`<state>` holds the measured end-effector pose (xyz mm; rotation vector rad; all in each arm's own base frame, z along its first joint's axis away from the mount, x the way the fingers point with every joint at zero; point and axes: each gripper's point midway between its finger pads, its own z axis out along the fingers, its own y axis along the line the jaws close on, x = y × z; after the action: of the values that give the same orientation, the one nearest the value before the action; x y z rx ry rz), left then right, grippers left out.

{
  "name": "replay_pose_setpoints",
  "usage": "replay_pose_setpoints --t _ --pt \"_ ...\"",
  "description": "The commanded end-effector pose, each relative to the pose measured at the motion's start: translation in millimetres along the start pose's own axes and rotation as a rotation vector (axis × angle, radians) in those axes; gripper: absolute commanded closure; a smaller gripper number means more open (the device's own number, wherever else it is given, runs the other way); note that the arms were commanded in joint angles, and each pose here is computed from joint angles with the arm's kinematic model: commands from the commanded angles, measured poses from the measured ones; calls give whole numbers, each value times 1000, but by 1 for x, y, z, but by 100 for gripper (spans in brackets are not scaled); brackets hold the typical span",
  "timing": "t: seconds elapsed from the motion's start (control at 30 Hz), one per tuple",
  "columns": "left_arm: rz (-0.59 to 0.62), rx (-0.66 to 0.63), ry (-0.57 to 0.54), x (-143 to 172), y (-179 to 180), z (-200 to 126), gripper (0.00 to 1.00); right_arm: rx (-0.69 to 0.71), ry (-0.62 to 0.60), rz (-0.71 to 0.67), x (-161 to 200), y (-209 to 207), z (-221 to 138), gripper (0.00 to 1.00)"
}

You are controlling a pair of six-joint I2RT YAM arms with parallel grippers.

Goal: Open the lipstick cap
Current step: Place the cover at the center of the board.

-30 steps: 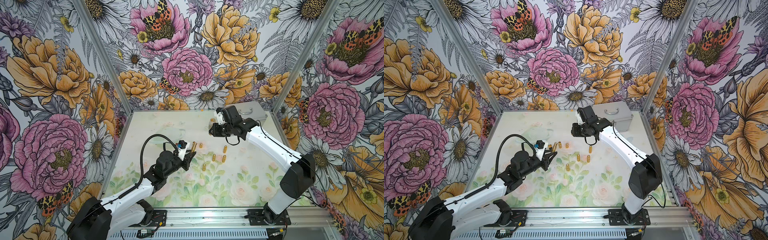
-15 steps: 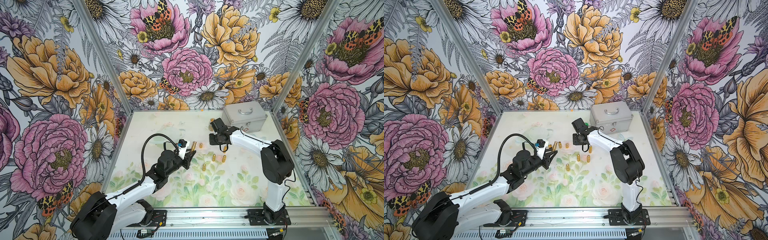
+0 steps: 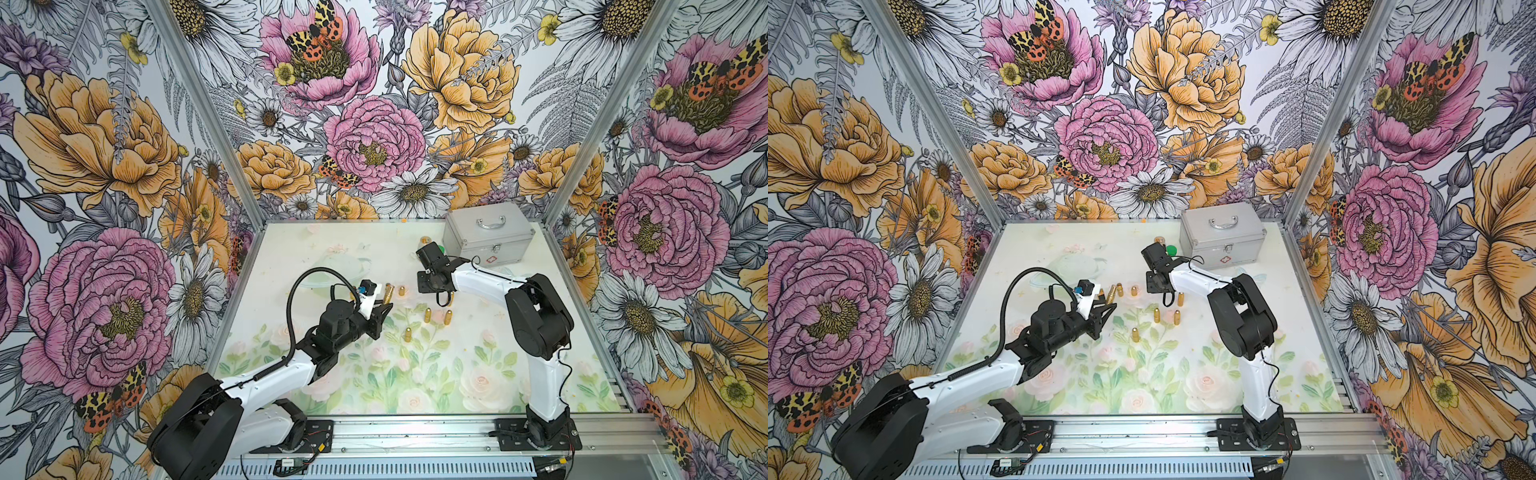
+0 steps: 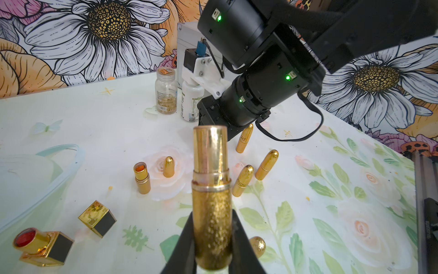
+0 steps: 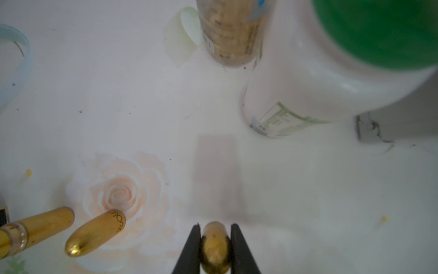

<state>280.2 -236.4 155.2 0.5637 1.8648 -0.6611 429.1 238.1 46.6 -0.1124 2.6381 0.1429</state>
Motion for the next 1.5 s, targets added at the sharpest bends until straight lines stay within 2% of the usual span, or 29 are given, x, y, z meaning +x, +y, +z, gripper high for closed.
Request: replay_pose_setpoints --t 0.0,0.57,0.93,1.27,1.47 --pt "-9 -11 -65 -22 1 1 100 20 -15 -15 0 0 9 79" --pt "-8 -13 -61 -20 1 2 100 26 7 -34 13 1 21 79" --pt "-7 -11 -68 -22 0 2 100 16 -8 -44 9 4 14 70" --pt "-4 -5 -76 -25 -2 -1 100 -25 -74 -33 -17 7 -44 56" --pt "7 -4 -71 -26 -2 -1 100 -181 -63 -58 -17 24 -98 52"
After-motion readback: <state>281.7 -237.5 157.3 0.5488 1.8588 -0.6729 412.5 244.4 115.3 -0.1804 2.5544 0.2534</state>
